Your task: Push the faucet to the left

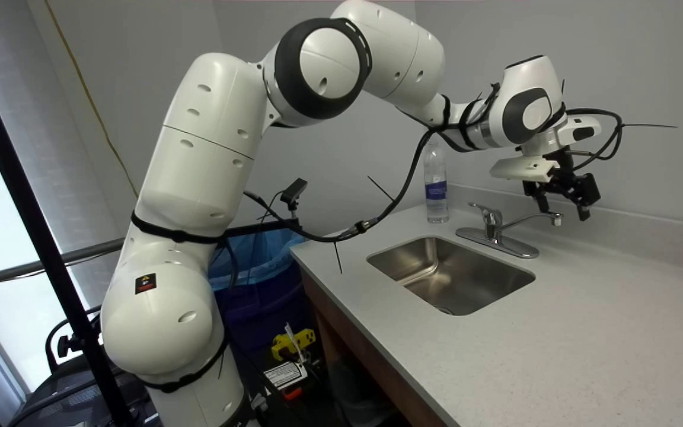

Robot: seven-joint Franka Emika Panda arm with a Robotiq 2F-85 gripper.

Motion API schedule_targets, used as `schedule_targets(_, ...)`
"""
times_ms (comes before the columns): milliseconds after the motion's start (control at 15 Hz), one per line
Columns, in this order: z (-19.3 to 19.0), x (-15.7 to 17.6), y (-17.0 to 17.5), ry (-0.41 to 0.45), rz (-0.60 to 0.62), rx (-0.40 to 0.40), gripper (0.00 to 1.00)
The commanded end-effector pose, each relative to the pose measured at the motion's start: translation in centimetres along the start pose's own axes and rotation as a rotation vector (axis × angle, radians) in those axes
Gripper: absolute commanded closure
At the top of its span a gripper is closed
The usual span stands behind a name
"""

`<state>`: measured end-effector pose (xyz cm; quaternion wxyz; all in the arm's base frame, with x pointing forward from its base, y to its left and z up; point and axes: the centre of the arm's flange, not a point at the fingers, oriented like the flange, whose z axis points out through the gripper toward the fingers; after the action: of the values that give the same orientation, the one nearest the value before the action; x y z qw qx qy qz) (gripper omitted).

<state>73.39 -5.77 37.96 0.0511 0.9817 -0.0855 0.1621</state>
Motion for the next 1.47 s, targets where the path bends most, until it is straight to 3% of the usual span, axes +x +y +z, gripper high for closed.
schedule_targets(0,-0.5,-0.7,1.7,-0.014,-0.013,-0.009,0.0)
schedule_targets(667,-3.5,-5.1,4.9,-0.066,-0.163,0.04,0.0)
schedule_targets(1067,-4.6,-9.0,4.8,-0.11,-0.289,0.067,0.0)
schedule_targets(1400,-3.5,-11.5,3.5,-0.147,-0.319,0.063,0.0)
